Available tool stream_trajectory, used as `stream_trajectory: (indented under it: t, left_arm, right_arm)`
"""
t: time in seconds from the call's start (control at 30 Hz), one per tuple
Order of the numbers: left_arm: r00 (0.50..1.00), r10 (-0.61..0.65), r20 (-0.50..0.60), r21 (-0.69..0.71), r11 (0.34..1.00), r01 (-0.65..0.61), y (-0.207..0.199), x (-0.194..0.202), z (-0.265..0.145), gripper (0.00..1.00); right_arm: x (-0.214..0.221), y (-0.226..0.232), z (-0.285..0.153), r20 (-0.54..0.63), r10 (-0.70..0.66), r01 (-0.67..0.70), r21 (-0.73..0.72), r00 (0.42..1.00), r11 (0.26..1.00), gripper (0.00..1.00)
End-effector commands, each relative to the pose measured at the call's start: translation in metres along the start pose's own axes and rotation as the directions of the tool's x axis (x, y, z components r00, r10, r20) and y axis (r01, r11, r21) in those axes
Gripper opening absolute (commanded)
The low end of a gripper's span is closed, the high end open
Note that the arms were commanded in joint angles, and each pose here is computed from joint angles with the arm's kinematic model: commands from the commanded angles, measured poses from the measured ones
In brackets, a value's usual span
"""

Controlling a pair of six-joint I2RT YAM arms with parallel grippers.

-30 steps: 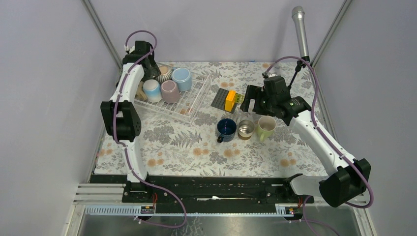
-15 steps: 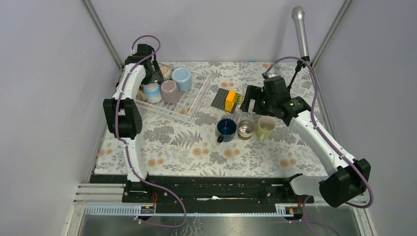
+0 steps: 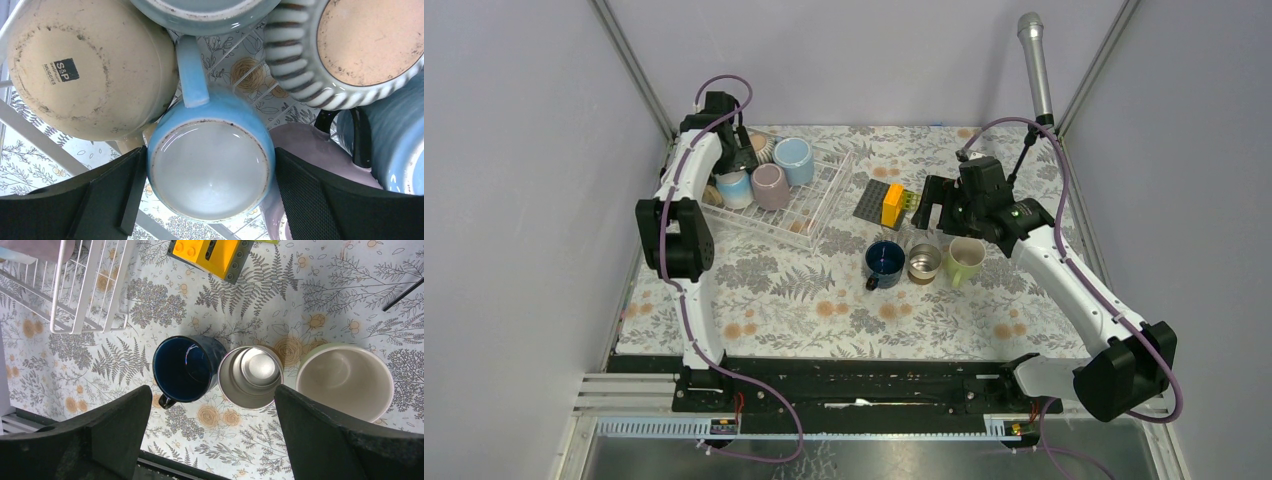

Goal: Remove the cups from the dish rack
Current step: Unload the cup from the dish rack.

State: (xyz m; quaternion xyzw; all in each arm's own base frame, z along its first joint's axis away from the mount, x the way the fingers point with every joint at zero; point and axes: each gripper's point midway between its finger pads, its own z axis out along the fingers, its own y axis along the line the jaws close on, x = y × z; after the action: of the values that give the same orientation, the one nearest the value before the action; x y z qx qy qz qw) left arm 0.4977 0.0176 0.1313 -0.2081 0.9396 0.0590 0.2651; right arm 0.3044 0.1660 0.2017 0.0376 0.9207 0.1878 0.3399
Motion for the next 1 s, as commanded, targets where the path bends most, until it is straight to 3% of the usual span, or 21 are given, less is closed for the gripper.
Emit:
stream_trajectory:
  t: [0.0,0.5,0.6,0.97]
  left_arm:
    - [1.000,0.010,0.018,0.000,1.000,-0.010,-0.004,-0.007,0.003,0.95]
    - [0.999,0.029,0.018,0.006,1.000,-0.030,-0.017,0.010,-0.016,0.71]
    - [0.999,0.035,0.013,0.005,0.999,-0.035,-0.018,0.016,-0.018,0.72]
    - [0.999,0.050,-0.020,-0.006,0.999,-0.050,-0.019,0.023,0.004,0.95]
  right_arm:
    - [-0.006,0.009,-0.006,0.033,-0.018,0.019,-0.041,0.999,0.999,1.00]
    - [-0.003,0.008,-0.006,0.027,-0.017,0.018,-0.040,0.999,0.999,1.00]
    - [-0.002,0.009,-0.005,0.025,-0.016,0.017,-0.047,1.000,0.999,1.00]
    - [-0.002,0.009,-0.007,0.029,-0.019,0.021,-0.051,0.999,0.999,1.00]
